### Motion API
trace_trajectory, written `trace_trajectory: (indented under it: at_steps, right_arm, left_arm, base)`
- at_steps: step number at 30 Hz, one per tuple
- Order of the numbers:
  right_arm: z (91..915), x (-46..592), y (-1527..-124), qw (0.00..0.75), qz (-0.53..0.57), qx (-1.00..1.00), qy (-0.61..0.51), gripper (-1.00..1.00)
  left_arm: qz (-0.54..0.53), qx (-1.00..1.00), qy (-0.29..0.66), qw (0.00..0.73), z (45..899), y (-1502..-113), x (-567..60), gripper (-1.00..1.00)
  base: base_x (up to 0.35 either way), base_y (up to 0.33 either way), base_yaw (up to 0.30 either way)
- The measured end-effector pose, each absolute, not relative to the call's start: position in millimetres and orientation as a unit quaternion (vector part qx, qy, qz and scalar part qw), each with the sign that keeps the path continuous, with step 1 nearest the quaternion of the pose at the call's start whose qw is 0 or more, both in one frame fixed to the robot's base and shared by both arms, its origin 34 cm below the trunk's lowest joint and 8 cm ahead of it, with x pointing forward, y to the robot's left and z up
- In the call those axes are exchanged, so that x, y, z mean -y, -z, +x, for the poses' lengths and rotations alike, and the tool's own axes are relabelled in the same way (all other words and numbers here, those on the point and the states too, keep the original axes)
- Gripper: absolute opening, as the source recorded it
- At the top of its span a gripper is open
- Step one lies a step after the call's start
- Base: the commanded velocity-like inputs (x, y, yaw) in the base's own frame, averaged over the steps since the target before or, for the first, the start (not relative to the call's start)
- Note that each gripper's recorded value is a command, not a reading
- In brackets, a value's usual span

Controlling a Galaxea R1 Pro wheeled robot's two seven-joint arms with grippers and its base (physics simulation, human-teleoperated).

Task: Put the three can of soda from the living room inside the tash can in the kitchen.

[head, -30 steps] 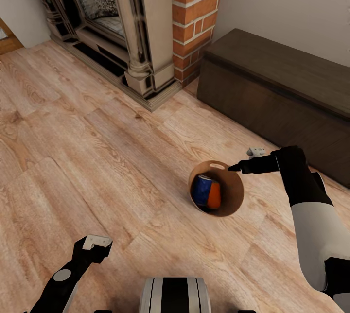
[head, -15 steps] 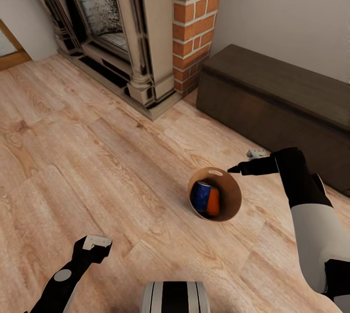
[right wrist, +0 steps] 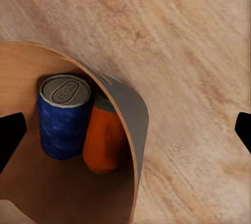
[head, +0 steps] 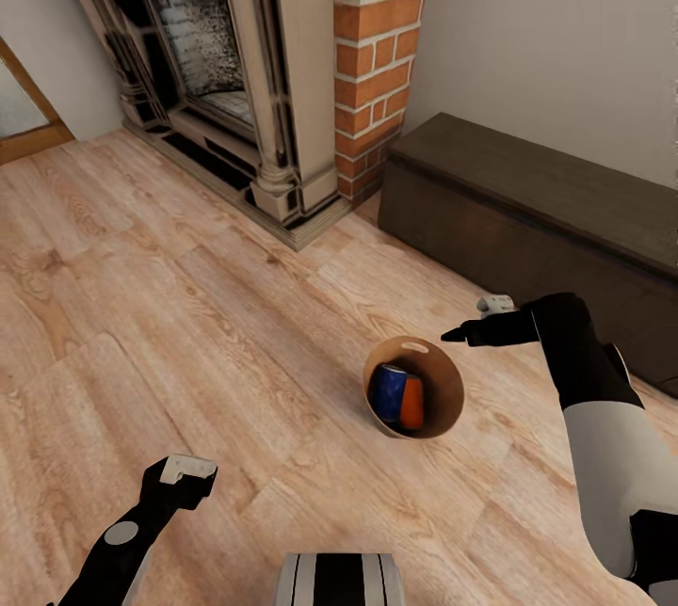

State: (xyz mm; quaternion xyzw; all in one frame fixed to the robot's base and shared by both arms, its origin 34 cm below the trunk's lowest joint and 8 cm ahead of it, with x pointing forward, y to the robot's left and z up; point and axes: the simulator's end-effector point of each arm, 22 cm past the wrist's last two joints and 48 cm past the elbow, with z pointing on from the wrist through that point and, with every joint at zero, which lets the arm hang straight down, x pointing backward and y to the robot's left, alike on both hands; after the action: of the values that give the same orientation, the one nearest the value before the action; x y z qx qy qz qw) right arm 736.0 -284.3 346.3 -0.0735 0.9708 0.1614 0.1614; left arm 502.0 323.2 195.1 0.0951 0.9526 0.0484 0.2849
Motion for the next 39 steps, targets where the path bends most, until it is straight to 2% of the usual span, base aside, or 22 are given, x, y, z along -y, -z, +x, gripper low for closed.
trace_trajectory:
  at_steps: [39]
  right_arm:
    - [715, 279, -415, 0.199, -0.082, -0.963, -0.162, 1.0]
  left_arm:
    - [0.093, -0.93, -0.057, 0.352, 537, -261, -325, 1.0]
  base:
    - [0.0, 0.0, 0.0]
